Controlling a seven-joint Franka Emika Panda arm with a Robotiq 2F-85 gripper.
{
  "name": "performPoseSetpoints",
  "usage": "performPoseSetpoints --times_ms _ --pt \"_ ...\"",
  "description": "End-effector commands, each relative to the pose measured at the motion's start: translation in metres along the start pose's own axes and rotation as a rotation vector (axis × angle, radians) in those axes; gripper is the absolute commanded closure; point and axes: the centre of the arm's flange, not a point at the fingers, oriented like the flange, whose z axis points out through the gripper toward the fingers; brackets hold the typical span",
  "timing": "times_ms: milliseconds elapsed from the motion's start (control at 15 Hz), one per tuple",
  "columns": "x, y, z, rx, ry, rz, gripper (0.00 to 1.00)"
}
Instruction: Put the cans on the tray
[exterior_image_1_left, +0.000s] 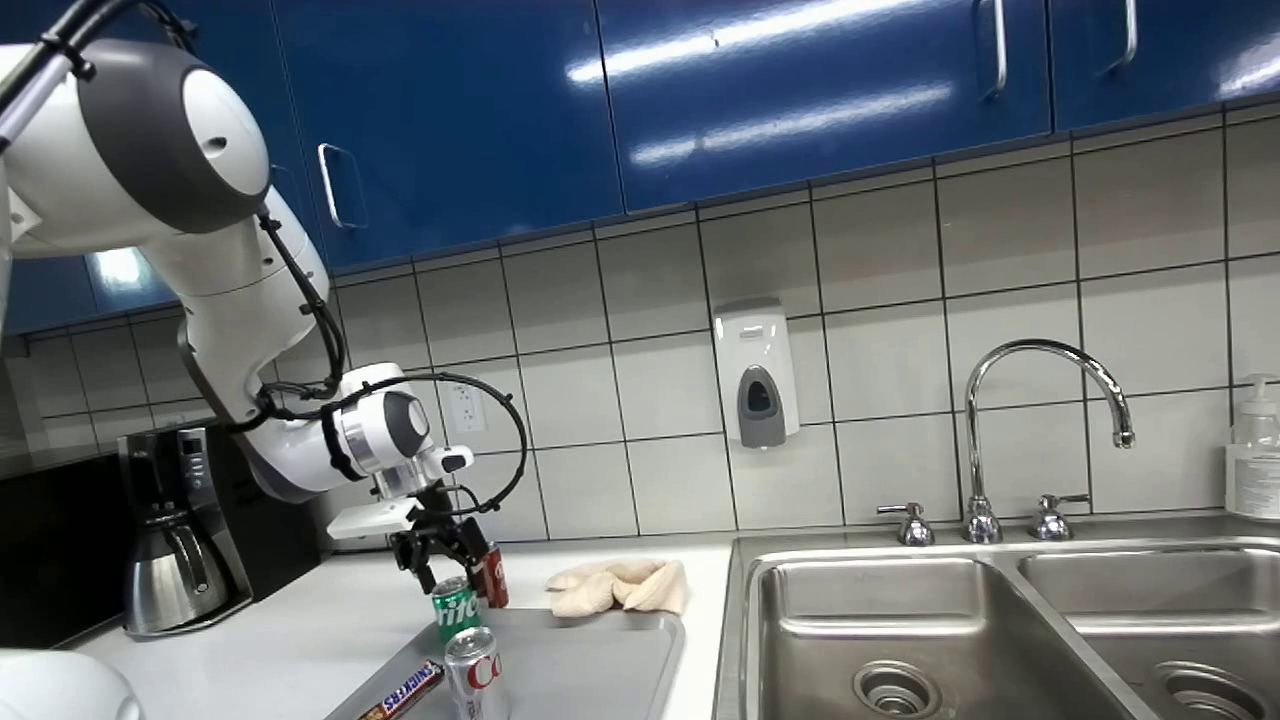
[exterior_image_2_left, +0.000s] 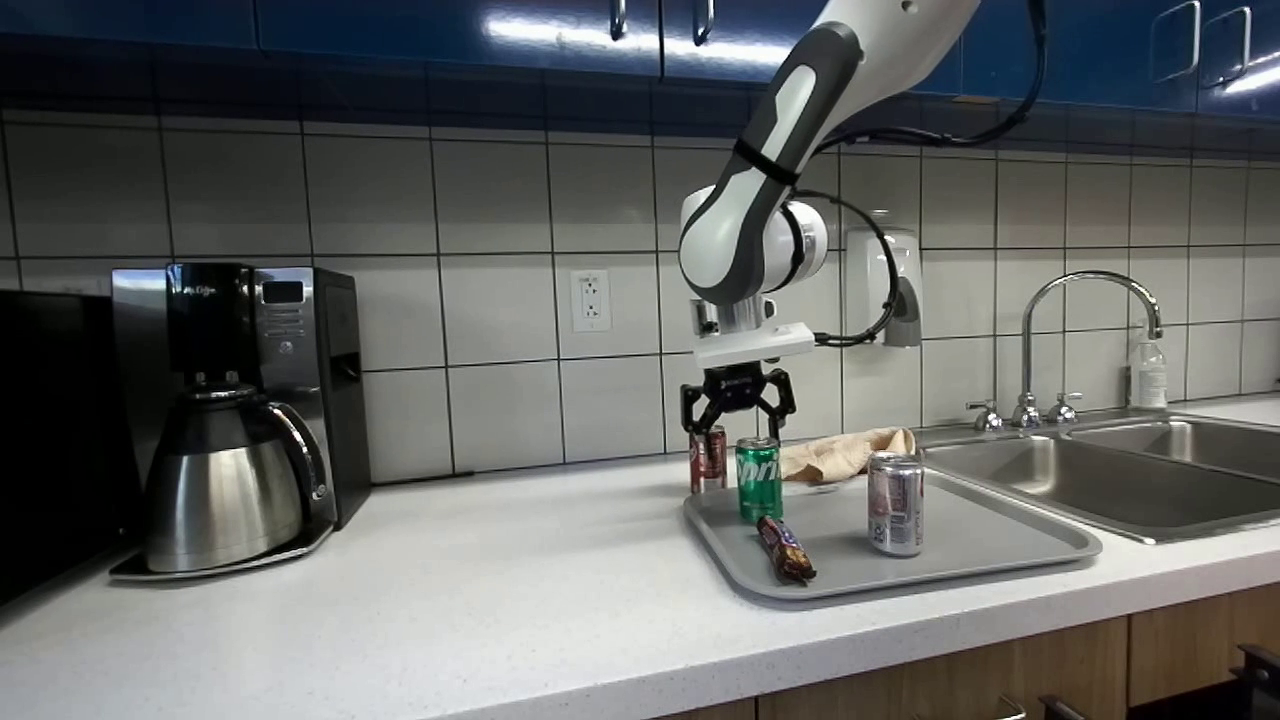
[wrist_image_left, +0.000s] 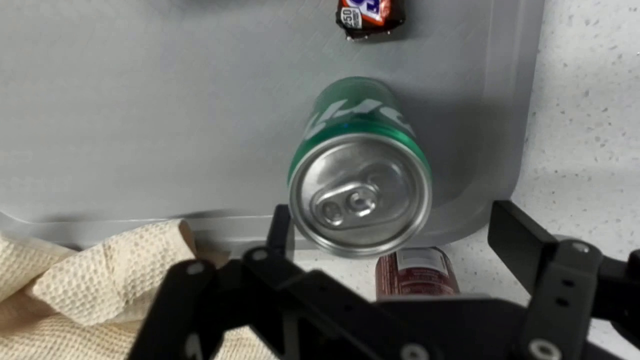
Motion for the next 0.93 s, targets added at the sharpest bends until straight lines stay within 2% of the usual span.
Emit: performPoseSetpoints --times_ms 0,600,867 --pt "0.02 -0.001 -0.017 -0.003 0.032 0.003 0.0" --pt "0.05 -0.004 -0.007 -0.005 0.059 0.014 0.0" --pt "0.065 -0.009 -0.003 0.025 0.071 0.02 0.0"
